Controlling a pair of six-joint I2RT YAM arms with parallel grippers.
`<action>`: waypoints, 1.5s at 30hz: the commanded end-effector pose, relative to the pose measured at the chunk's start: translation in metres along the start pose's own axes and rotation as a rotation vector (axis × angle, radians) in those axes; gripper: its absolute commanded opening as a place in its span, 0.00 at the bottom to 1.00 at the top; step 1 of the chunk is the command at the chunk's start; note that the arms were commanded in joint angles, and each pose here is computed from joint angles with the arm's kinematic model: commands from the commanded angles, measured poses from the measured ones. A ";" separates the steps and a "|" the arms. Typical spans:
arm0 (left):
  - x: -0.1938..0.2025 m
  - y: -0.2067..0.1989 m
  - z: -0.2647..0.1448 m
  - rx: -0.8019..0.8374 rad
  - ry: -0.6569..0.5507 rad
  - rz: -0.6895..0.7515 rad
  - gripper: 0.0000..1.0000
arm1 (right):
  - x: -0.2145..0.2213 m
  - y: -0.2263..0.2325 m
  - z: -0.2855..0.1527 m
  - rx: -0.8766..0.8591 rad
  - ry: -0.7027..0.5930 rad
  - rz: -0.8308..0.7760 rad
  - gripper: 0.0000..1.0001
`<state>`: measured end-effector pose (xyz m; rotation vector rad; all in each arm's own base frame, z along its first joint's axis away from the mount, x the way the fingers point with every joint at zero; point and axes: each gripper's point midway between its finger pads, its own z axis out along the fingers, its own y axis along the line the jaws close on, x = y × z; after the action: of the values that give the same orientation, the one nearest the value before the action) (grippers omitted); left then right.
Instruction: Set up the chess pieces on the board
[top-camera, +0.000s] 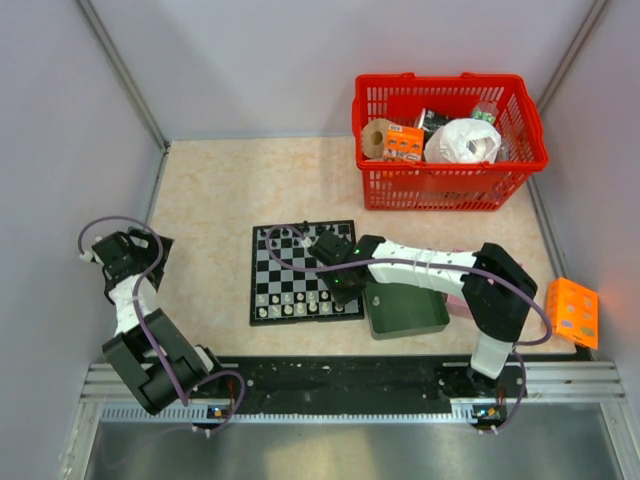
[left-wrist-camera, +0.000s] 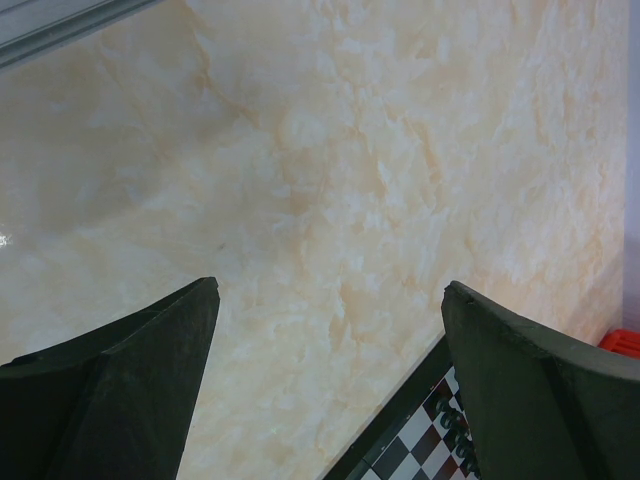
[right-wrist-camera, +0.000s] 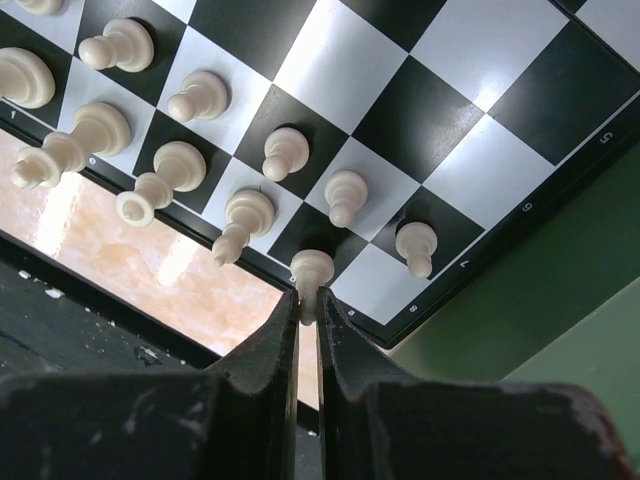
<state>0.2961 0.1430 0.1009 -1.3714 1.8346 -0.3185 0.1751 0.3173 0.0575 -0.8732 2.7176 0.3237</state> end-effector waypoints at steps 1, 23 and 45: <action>-0.014 -0.010 0.000 0.039 -0.041 0.011 0.98 | -0.017 0.007 -0.004 -0.001 -0.042 -0.022 0.02; -0.012 -0.006 0.000 0.027 -0.039 0.016 0.98 | -0.029 0.011 -0.012 -0.015 -0.104 -0.020 0.26; -0.009 -0.007 0.000 0.038 -0.033 0.009 0.98 | -0.001 -0.110 -0.073 0.158 -0.346 0.416 0.40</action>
<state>0.2960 0.1430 0.1001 -1.3729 1.8366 -0.3185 0.2273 0.2191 0.1173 -0.2692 2.5290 0.2946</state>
